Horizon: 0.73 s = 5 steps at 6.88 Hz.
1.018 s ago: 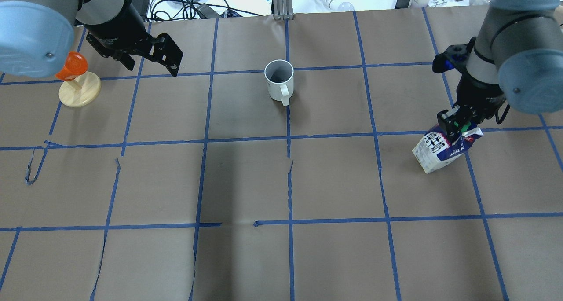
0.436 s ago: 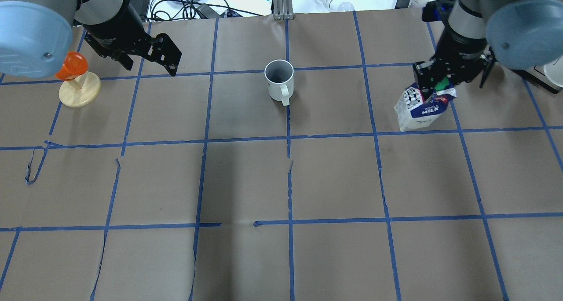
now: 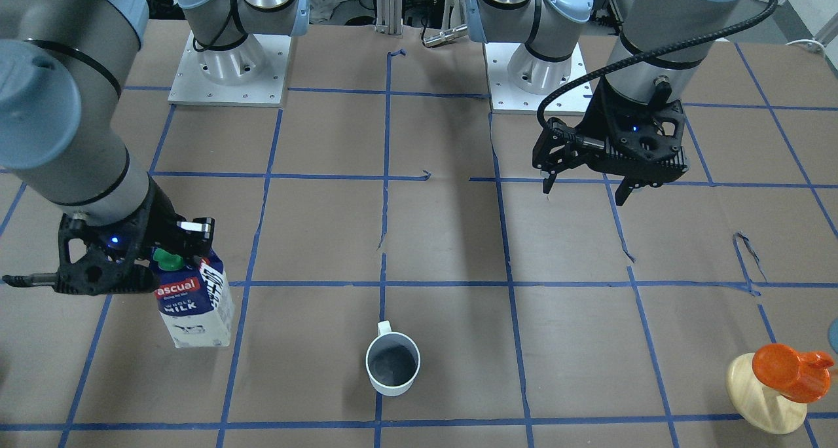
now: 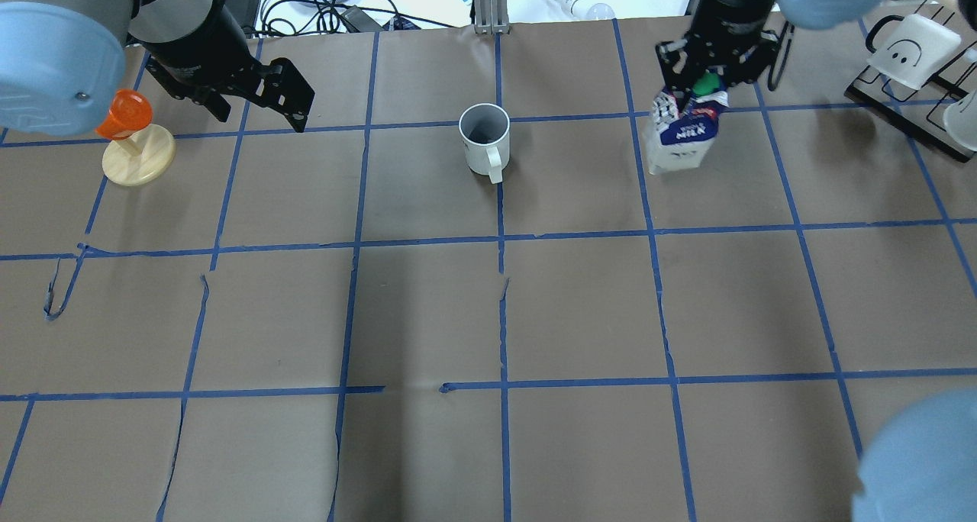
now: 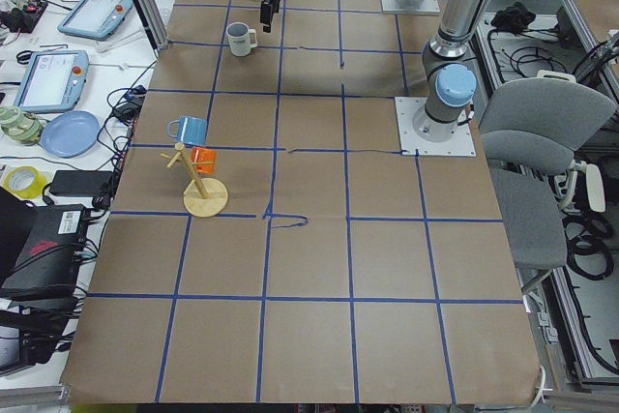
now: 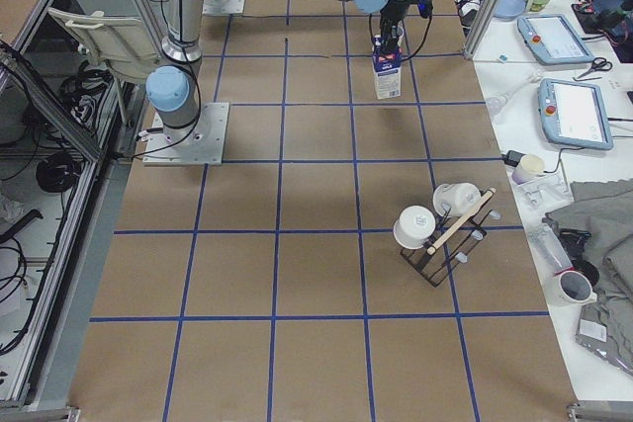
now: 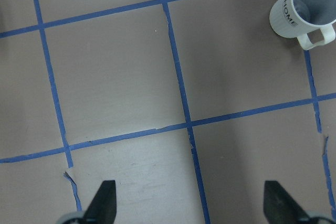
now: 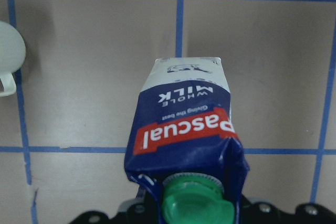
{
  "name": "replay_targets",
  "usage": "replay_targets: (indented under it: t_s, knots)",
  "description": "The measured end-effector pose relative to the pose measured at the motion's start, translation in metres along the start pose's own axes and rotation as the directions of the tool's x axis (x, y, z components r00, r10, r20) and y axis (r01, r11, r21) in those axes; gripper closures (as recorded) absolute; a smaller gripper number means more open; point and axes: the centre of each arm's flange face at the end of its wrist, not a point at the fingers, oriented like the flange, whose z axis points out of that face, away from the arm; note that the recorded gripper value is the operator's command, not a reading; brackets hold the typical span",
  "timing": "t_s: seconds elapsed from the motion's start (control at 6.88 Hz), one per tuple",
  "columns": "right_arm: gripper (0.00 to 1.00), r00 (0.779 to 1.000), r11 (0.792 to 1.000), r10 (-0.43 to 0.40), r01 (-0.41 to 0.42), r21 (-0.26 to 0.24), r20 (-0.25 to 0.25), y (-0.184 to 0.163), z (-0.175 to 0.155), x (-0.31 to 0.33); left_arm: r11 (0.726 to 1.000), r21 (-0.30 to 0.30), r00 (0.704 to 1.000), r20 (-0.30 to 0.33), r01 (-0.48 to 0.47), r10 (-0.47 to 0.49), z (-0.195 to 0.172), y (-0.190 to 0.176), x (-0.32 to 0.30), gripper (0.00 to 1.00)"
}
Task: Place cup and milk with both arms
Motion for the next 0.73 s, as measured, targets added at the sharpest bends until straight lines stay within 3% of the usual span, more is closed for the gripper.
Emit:
replay_targets:
  t_s: [0.44, 0.73]
  knots:
    - [0.73, 0.99, 0.995, 0.102, -0.102, -0.011, 0.098, -0.028, 0.032, -0.076, 1.0, -0.005, 1.0, -0.001, 0.0, 0.0, 0.002, 0.002, 0.0, 0.0]
    - [0.72, 0.982, 0.991, 0.137, -0.136, -0.018, 0.129, -0.036, 0.051, -0.108, 1.0, -0.007, 1.0, 0.0, -0.001, 0.001, 0.003, 0.003, 0.0, 0.0]
